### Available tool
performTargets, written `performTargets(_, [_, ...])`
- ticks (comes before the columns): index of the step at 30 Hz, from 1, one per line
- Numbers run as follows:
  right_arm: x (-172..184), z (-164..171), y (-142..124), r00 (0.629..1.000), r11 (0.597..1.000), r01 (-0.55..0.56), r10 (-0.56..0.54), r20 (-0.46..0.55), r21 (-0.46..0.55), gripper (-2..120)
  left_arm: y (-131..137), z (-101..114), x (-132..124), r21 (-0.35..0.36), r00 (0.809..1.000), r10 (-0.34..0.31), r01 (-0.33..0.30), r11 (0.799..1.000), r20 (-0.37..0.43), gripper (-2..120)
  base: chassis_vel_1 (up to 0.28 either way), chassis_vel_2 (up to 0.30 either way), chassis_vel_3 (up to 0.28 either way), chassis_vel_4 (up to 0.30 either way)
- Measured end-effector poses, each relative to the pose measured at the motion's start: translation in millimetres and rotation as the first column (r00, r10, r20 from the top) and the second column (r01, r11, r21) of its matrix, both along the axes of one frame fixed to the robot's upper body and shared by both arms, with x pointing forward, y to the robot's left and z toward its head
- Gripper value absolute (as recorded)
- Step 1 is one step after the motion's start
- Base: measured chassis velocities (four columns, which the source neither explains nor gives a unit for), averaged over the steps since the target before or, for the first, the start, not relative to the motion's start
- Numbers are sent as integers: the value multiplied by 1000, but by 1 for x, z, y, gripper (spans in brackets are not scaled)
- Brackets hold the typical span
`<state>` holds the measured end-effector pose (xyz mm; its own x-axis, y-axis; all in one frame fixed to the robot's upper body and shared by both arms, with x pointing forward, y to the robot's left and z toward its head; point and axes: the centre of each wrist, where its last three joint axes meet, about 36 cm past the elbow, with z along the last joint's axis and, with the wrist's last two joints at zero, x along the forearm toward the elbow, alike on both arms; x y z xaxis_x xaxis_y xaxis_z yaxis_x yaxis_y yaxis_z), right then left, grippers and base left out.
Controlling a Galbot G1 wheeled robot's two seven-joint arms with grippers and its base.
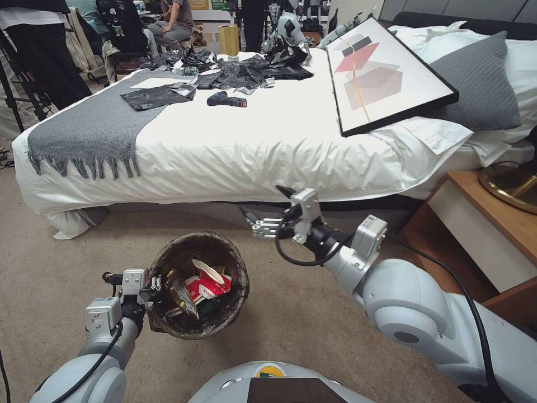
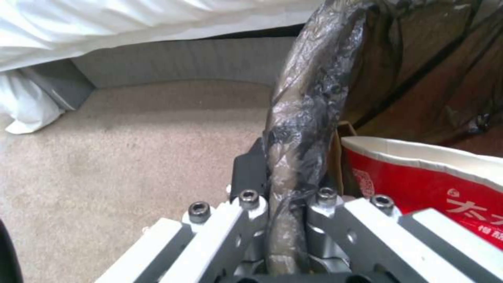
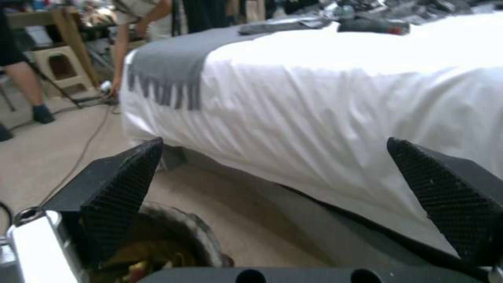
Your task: Pick up the trash bin, then pick up the garbage from the floor and place it into the trash bin.
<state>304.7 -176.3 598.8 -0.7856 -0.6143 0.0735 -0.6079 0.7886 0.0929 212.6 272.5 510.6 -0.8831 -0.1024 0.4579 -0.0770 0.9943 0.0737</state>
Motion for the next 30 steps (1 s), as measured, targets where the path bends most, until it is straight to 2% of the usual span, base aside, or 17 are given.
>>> performTargets(7, [-4,-11,-6,997,997,74,-74,-19,9,100,1,0,-1,4,1000,9,-9,1000,7,3,0,0,0,0])
performTargets(18, [-7,-17,-18,986,985,161,-163,28,54,100,1,0,0,2,1000,9,-9,1000,9,3,0,0,0,0])
performTargets(21, [-17,-33,-38,949,956,290,-292,121,39,100,1,0,0,2,1000,4,-4,1000,8,3,0,0,0,0])
performTargets(22, [-17,-33,-38,949,956,290,-292,121,39,100,1,0,0,2,1000,4,-4,1000,8,3,0,0,0,0])
performTargets(24, [-26,-44,-50,914,929,371,-367,170,12,100,1,1,1,0,1000,1,-1,1000,8,3,0,0,0,0])
performTargets(25, [-26,-44,-50,914,929,371,-367,170,12,100,1,1,1,0,1000,1,-1,1000,8,3,0,0,0,0])
performTargets(30, [-55,-73,-49,868,888,458,-440,229,-31,100,2,1,1,2,1000,1,-1,1000,8,3,0,0,0,0])
